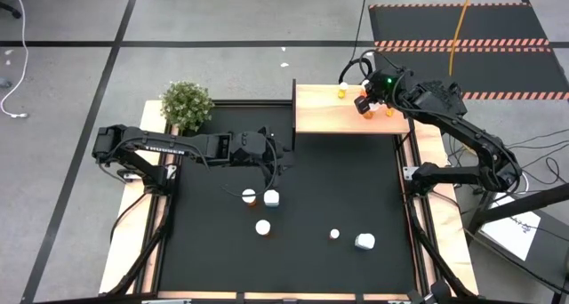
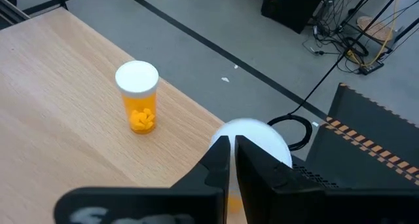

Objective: Pick and place medicine bottles onto shelf by color
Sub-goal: Adjust the large orange pill bottle on the shelf, then put the small orange pill bottle on the shelf

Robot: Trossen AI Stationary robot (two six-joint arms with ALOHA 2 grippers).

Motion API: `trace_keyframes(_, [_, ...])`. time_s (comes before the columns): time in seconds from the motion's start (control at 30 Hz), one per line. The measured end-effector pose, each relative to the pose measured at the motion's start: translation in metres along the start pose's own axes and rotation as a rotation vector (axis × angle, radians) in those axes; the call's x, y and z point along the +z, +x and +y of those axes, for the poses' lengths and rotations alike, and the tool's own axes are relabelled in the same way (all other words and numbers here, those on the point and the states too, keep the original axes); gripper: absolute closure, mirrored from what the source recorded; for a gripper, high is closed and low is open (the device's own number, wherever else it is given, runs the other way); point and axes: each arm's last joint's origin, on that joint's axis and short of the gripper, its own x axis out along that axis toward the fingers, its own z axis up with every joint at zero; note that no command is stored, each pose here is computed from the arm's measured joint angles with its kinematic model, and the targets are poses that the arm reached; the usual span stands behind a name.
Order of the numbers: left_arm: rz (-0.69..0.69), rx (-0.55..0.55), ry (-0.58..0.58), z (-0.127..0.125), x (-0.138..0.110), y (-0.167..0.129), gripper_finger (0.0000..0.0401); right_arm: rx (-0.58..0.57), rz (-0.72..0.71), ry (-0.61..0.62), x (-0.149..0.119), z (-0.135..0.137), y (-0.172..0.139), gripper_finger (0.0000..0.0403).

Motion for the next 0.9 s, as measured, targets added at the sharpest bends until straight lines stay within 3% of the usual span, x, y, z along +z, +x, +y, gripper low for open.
trace_keyframes(0.5, [0.000, 0.000, 0.000, 0.000, 0.000, 0.000, 0.0166, -0.007, -0.046, -0.005, 0.004, -0.001, -0.005, 0.0385])
trace_keyframes(0.7, [0.000, 0.000, 0.003, 0.000, 0.000, 0.000, 0.0167, 0.026, -0.121, 0.008, 0.008, 0.004, -0.029, 0.0385])
trace_keyframes(0.9, [0.002, 0.000, 0.022, 0.000, 0.000, 0.000, 0.0167, 0.153, -0.156, 0.007, 0.002, 0.024, -0.066, 0.0385])
